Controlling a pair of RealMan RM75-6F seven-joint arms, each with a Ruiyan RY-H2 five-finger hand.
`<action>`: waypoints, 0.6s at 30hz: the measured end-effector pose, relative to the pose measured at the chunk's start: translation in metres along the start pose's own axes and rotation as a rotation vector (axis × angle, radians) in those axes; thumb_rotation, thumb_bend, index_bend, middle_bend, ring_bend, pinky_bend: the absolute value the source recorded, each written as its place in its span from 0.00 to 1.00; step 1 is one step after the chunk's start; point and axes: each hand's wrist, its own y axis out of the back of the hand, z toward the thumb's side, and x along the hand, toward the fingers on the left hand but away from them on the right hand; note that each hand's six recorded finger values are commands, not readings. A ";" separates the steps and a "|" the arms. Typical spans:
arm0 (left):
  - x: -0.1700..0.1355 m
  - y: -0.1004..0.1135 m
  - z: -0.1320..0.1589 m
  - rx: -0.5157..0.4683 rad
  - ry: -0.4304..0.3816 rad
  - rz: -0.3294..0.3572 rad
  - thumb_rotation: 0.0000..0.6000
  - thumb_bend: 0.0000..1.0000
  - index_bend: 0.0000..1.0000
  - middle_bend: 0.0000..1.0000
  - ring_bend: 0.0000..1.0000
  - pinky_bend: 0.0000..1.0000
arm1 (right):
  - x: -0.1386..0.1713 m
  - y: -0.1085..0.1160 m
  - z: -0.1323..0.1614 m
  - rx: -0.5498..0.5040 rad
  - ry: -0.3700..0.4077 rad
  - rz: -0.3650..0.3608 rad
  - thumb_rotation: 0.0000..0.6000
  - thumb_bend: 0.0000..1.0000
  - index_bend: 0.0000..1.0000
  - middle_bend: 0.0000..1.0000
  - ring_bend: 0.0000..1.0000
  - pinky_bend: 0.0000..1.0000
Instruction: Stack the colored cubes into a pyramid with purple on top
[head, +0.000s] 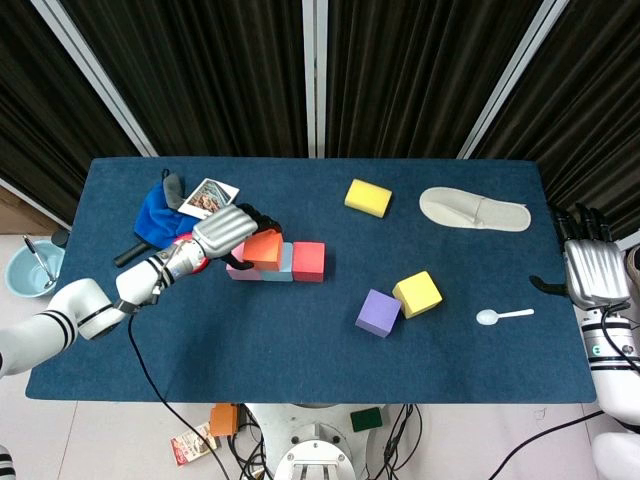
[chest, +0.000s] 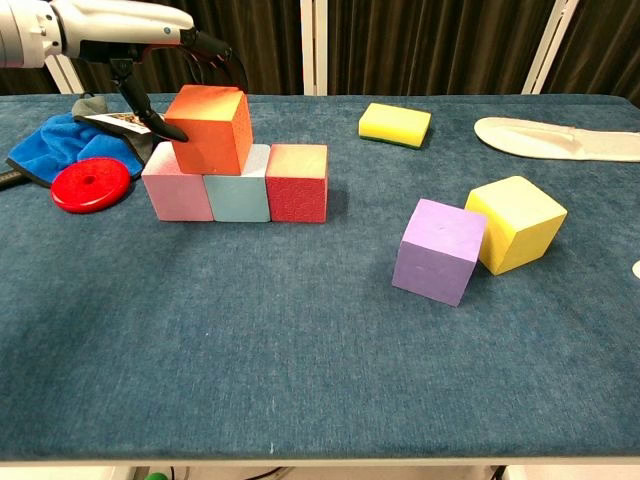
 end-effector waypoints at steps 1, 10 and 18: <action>0.000 0.000 0.000 -0.005 0.004 -0.001 1.00 0.18 0.30 0.29 0.30 0.26 | 0.000 0.000 0.000 0.000 0.001 0.000 1.00 0.07 0.00 0.13 0.00 0.00; -0.003 0.001 -0.005 -0.010 0.033 0.003 1.00 0.18 0.29 0.29 0.30 0.26 | -0.002 -0.001 0.000 -0.001 0.004 0.005 1.00 0.07 0.00 0.13 0.00 0.00; -0.006 0.001 -0.005 -0.013 0.045 0.006 1.00 0.18 0.29 0.29 0.30 0.26 | -0.004 -0.001 0.002 -0.001 0.011 0.003 1.00 0.07 0.00 0.13 0.00 0.00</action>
